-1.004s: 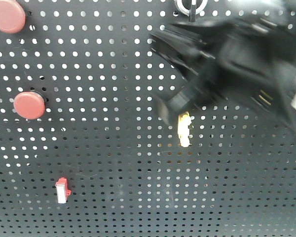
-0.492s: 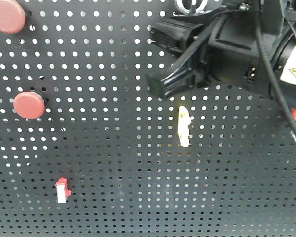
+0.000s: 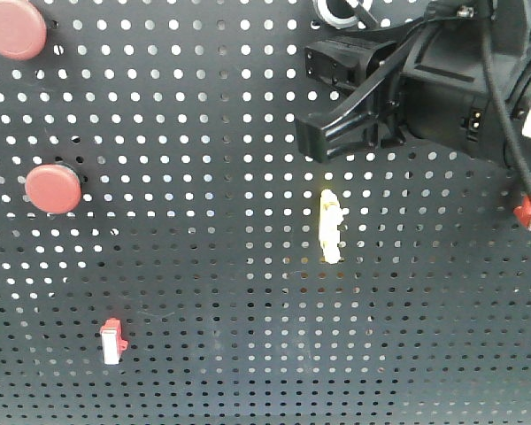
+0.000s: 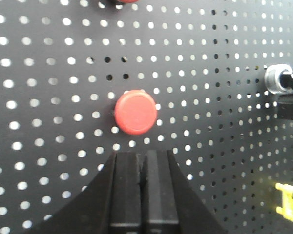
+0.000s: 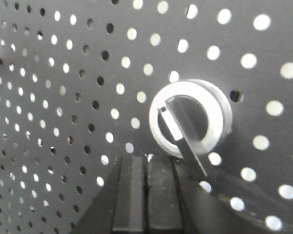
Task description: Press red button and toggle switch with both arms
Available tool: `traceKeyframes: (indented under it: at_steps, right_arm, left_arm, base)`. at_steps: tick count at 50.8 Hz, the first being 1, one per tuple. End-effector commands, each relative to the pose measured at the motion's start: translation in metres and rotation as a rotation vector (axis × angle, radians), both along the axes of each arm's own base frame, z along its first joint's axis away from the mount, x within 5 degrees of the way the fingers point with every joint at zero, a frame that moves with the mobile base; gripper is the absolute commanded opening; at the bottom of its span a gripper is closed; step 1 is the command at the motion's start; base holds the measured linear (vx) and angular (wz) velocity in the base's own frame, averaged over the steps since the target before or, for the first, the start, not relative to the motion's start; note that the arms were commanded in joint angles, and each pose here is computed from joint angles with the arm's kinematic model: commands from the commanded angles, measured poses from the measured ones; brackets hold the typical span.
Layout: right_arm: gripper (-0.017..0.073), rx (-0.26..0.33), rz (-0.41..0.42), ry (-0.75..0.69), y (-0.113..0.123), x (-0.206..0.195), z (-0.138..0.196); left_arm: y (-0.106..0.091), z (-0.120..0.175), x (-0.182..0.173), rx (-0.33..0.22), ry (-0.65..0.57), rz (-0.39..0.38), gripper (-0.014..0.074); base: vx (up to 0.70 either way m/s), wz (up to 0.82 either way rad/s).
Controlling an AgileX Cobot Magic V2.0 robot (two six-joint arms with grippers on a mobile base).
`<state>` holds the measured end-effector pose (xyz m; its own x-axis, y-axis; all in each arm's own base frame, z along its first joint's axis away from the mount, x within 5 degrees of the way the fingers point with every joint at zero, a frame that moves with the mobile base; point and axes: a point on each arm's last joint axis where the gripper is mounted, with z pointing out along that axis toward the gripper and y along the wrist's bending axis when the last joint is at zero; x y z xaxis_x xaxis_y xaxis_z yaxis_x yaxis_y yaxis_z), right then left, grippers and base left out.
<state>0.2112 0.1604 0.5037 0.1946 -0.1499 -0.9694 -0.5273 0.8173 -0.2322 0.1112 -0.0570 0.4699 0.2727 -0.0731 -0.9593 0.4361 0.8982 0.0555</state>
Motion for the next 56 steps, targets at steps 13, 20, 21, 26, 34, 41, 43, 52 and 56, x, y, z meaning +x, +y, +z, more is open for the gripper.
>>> traceKeyframes:
  at_steps: [13, 20, 21, 26, 34, 41, 43, 52, 56]
  right_arm:
    - [0.0000, 0.075, -0.030, -0.088, -0.049, -0.058, 0.042]
    - [0.0000, 0.014, -0.090, -0.009, -0.068, -0.073, 0.038]
    - [0.0000, 0.001, -0.099, 0.002, -0.070, -0.074, 0.037]
    - [0.0000, -0.040, -0.115, 0.017, -0.072, -0.075, 0.035]
    - [0.0000, -0.025, -0.110, 0.029, -0.072, -0.075, 0.034]
    - [0.0000, -0.027, -0.110, 0.029, -0.071, -0.074, 0.034]
    - [0.0000, -0.027, -0.110, 0.029, -0.071, -0.074, 0.034]
    - [0.0000, -0.026, -0.110, 0.028, -0.071, -0.074, 0.034]
    - [0.0000, -0.026, -0.110, 0.028, -0.071, -0.074, 0.034]
  left_arm:
    - [0.001, 0.014, -0.006, -0.041, -0.083, -0.017, 0.0000]
    - [0.001, 0.014, -0.006, -0.044, -0.083, -0.018, 0.0001]
    - [0.001, 0.014, -0.006, -0.044, -0.083, -0.018, 0.0001]
    - [0.001, 0.014, -0.006, -0.047, -0.079, -0.019, 0.0002]
    - [0.001, 0.014, -0.006, -0.049, -0.084, -0.020, 0.0002]
    - [0.002, 0.015, -0.007, -0.050, -0.086, -0.021, 0.0002]
    - [0.001, 0.014, -0.006, -0.049, -0.084, -0.020, 0.0002]
    - [0.001, 0.014, -0.006, -0.049, -0.084, -0.020, 0.0002]
    - [0.001, 0.014, -0.006, -0.049, -0.084, -0.020, 0.0002]
  base:
    - [0.00, 0.00]
    - [0.00, 0.00]
    - [0.00, 0.00]
    - [0.00, 0.00]
    - [0.00, 0.00]
    - [0.00, 0.00]
    - [0.00, 0.00]
    - [0.00, 0.00]
    - [0.00, 0.00]
